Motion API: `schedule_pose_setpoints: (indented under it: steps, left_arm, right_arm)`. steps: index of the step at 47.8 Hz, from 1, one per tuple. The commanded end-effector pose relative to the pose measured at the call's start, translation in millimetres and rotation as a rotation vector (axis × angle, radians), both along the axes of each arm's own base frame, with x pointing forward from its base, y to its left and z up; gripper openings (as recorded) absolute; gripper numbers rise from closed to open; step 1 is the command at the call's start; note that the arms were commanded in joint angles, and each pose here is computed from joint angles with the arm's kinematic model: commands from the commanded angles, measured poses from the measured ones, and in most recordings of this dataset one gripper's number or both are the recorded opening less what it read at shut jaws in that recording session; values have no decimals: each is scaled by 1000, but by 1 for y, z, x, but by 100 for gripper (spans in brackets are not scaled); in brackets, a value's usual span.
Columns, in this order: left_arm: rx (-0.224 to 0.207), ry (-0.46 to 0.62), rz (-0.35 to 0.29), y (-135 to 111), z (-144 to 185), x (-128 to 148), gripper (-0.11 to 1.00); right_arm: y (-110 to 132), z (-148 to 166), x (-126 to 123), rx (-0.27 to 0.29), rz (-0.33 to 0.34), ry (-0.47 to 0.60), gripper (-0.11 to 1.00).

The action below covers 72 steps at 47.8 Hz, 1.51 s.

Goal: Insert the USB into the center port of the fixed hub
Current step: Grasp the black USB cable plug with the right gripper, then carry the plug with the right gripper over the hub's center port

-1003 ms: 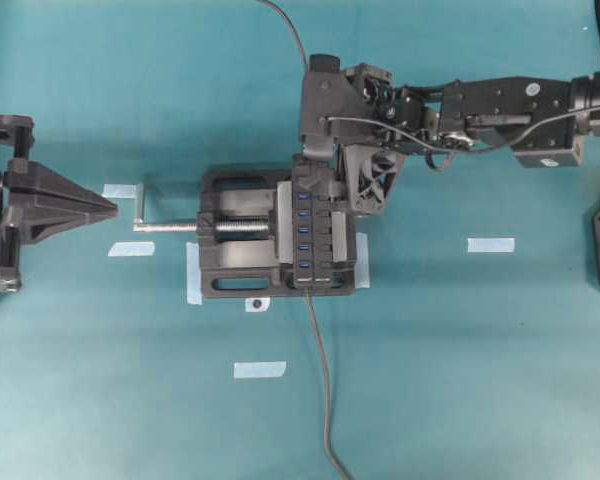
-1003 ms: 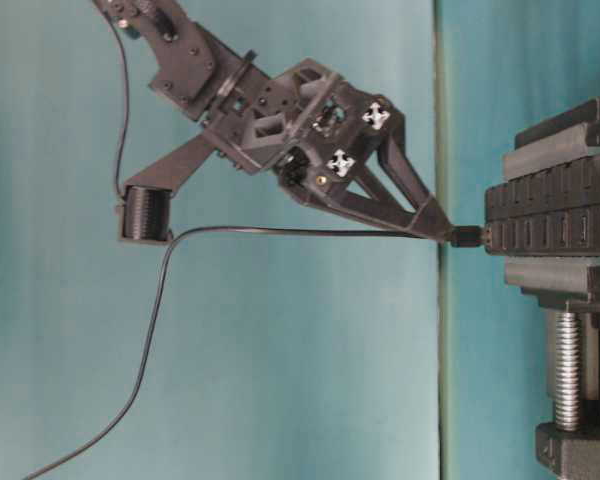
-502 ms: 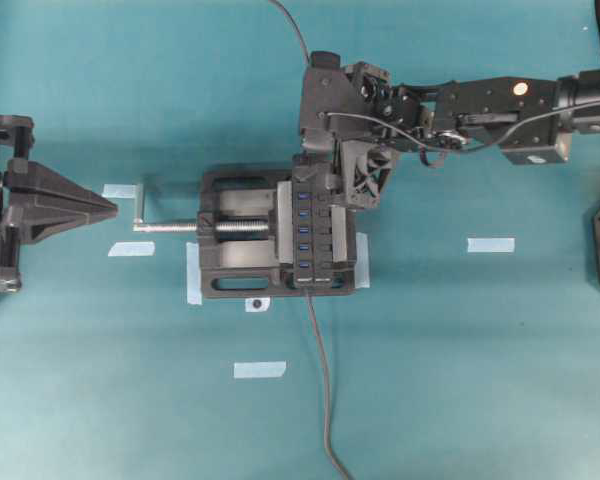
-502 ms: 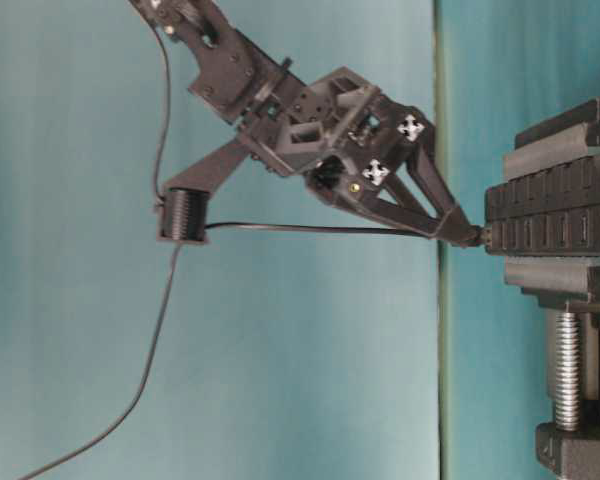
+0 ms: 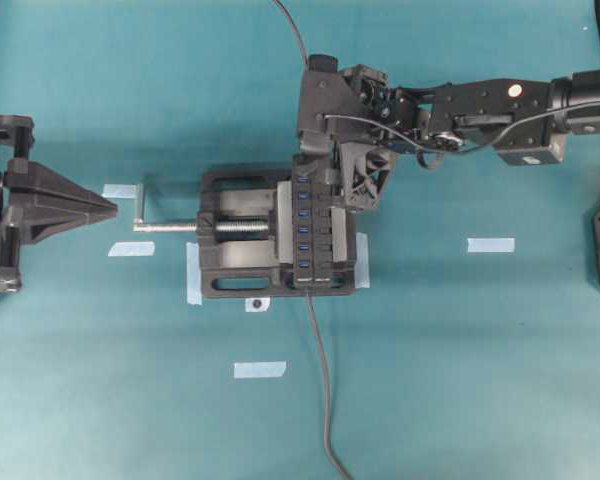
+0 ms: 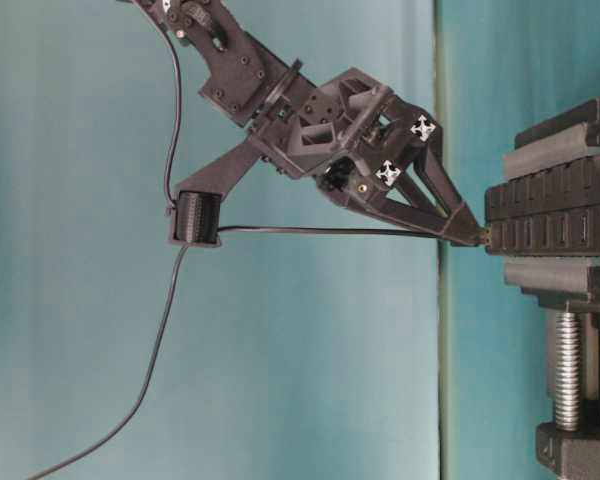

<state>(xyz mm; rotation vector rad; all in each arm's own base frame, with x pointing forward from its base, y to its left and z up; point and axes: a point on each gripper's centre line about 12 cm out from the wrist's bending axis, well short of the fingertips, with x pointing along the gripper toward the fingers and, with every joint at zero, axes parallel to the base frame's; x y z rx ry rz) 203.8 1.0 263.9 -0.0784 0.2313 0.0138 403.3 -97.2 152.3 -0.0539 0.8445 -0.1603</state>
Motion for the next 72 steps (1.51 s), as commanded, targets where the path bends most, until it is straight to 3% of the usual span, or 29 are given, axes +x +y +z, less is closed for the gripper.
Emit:
schedule_pose_setpoints:
  steps: [1,15,22,46,72]
  left_arm:
    - [2,-18,1,0,7,2,0]
    - [0,-17,2,0,7,2,0]
    - [0,-18,2,0,7,2,0]
    - [-3,-20,2,0,8,2,0]
    - [-1,-20,0,0,8,2,0]
  right_arm:
    - [3,14,7,-17,17,-45,46]
    - [6,16,8,-9,17,-52,19]
    - [8,17,7,-7,19,-50,12]
    - [8,36,7,-15,20,-78,10]
    - [18,75,-3,33,-1,-73,10]
